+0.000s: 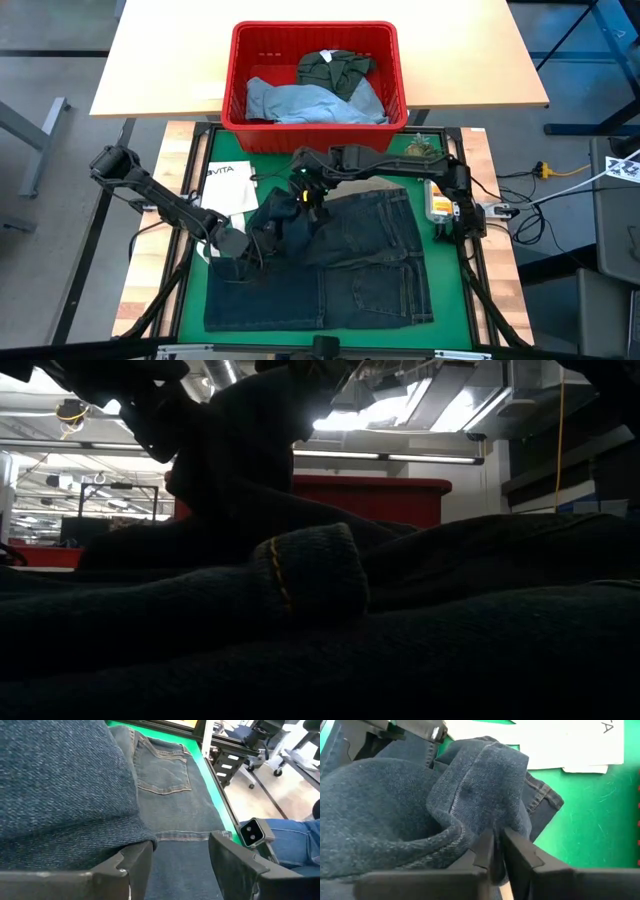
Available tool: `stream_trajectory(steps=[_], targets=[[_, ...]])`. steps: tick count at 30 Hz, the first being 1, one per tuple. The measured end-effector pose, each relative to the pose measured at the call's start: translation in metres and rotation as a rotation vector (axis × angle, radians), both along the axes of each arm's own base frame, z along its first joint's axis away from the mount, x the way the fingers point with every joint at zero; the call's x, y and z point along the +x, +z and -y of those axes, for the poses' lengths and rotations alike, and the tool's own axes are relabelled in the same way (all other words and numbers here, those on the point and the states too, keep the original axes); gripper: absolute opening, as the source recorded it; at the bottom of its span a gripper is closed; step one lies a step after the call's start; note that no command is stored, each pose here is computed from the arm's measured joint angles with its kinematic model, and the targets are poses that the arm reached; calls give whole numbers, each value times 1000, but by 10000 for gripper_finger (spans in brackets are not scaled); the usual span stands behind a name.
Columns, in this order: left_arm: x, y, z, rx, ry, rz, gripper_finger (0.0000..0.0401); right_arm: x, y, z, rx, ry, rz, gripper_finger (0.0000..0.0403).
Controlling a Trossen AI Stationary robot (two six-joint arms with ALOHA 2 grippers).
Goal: Fold Laundry from Bin
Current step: Fold the dark blue jeans
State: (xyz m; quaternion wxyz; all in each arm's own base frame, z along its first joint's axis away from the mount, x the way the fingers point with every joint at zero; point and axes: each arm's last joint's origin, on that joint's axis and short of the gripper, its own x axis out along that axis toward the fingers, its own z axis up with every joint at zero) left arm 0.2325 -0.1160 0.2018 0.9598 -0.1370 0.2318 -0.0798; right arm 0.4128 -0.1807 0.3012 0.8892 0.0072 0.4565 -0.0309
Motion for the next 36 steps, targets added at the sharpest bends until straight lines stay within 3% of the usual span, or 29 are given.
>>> stream_trajectory(steps=[8,14,21,27,32,36], targets=[[0,0,0,-1,-1,0,186,-4,3,0,-25,-26,-41,170],[0,0,0,1,-1,1,186,-21,32,-3,-112,-103,-163,222],[0,0,-1,14,14,6,186,-50,68,-14,-118,-108,-308,227],[0,0,-1,15,18,7,186,-73,79,-16,-111,-127,-368,225],[0,0,-1,16,20,7,186,-102,90,-2,32,-117,-293,225],[0,0,-1,17,24,8,186,-124,81,13,125,-164,-309,225]])
